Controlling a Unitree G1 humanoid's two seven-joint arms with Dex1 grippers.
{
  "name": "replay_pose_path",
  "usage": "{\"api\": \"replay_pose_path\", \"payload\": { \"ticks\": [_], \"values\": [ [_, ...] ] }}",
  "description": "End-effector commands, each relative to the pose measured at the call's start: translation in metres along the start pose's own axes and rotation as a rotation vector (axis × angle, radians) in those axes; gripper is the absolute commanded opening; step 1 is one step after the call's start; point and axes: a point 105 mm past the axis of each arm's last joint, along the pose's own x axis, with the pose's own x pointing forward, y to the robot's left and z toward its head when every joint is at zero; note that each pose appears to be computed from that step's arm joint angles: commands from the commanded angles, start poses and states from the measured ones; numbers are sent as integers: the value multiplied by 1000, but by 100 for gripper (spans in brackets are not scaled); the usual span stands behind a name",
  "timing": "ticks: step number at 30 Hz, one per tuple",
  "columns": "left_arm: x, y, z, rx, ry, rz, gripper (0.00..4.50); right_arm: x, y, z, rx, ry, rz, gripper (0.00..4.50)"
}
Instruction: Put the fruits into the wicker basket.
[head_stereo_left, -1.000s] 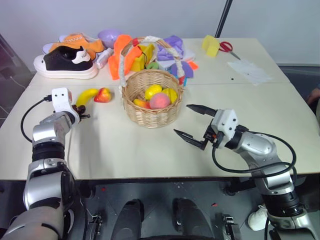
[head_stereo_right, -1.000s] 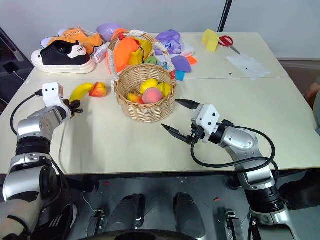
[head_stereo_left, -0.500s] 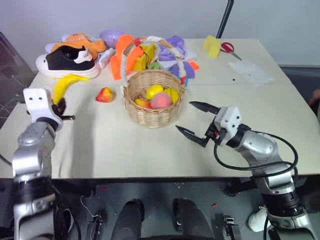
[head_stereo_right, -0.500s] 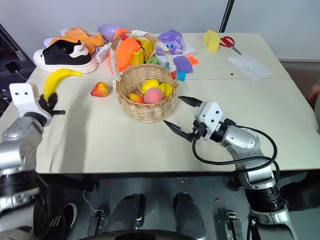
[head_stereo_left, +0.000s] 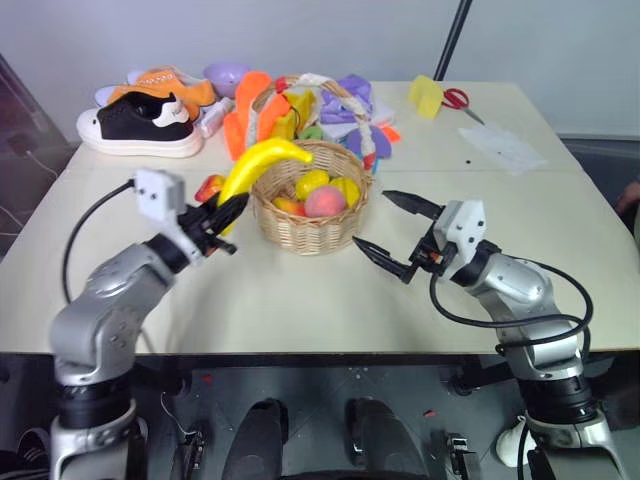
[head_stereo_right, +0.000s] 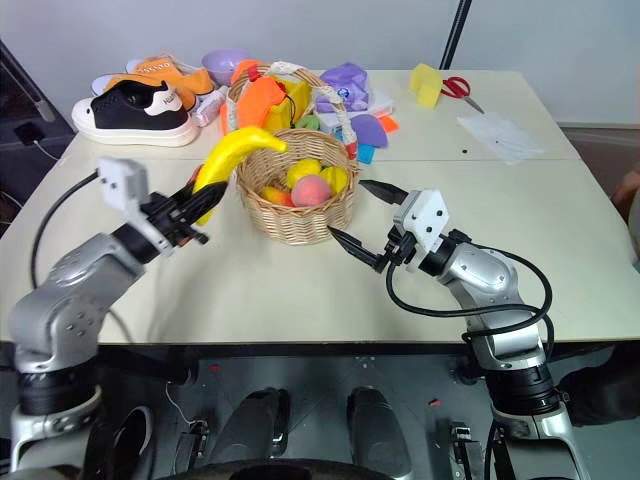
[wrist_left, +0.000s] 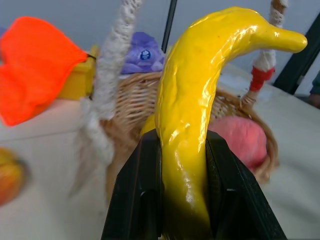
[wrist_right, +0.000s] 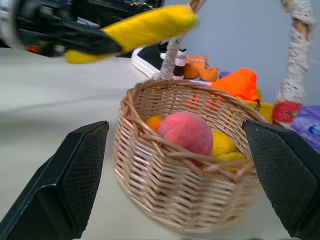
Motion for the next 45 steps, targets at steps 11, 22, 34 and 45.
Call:
{"api": "replay_pose_path", "payload": {
  "ticks": [11, 22, 34, 45],
  "values": [
    [69, -9, 10, -13, 18, 51, 150, 2, -1, 14, -41, -40, -50, 450],
    [31, -21, 24, 3, -66, -3, 407, 1, -2, 12, -29, -28, -47, 450],
    [-80, 59, 7, 141, -19, 217, 407, 1, -3, 12, -17, -42, -1, 450],
    [-99, 95, -9, 258, -11, 389, 407, 7, 4, 11, 8, -49, 42, 450]
  ]
}}
